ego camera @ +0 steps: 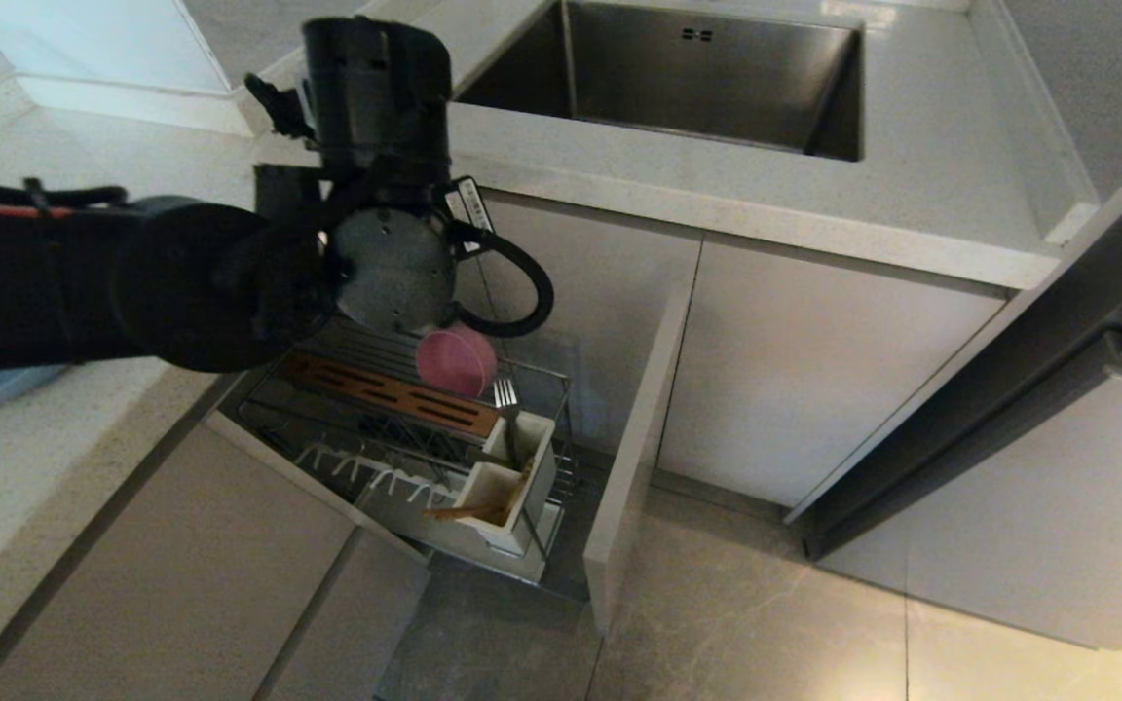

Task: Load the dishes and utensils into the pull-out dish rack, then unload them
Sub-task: Take the plate out of the cupboard

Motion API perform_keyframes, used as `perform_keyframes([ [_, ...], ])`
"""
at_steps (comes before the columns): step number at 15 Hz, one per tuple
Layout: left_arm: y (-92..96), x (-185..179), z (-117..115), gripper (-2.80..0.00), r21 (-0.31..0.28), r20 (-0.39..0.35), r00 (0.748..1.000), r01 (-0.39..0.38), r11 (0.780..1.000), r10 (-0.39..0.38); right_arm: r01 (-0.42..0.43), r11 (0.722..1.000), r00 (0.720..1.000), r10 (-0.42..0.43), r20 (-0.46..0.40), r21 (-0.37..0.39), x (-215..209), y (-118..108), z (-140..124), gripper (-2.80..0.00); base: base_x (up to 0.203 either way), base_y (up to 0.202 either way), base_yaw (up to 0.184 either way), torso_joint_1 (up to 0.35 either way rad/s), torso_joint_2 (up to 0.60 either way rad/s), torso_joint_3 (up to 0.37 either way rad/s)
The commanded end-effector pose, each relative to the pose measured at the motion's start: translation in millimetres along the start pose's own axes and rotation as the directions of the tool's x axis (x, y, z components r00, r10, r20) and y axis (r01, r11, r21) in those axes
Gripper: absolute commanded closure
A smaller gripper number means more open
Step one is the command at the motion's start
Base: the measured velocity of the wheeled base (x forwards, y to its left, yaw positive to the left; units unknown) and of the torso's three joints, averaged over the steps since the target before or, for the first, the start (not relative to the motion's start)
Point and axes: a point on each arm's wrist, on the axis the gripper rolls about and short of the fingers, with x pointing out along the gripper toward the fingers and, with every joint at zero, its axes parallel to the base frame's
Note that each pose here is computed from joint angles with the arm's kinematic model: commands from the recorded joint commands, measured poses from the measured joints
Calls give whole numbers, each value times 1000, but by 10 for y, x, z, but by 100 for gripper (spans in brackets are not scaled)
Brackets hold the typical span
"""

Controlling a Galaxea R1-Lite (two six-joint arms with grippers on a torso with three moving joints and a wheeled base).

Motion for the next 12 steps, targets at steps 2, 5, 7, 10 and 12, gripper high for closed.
perform_keyframes([
  [2, 318, -286, 557, 0, -20, 84, 996, 10, 1000, -8, 0, 1000, 1000, 0, 0, 0, 1, 0, 0, 0, 0, 0, 0, 0, 0, 0],
  [5, 745, -325, 915, 0, 74, 119, 989, -99, 992, 90, 0, 1000, 1000, 0, 0, 0, 1, 0, 0, 0, 0, 0, 0, 0, 0, 0],
  [7, 1100, -232, 1079, 0, 136, 126, 973, -210, 968, 193, 0, 1000, 1000, 0, -1, 0, 1, 0, 0, 0, 0, 0, 0, 0, 0, 0],
  [10, 1486, -18, 1035, 0, 279, 29, 937, -343, 897, 349, 0, 1000, 1000, 0, 0, 0, 1, 0, 0, 0, 0, 0, 0, 0, 0, 0],
  [12, 1653, 225, 876, 0, 372, -75, 902, -370, 851, 425, 0, 1000, 1000, 0, -1, 0, 1, 0, 0, 0, 0, 0, 0, 0, 0, 0],
])
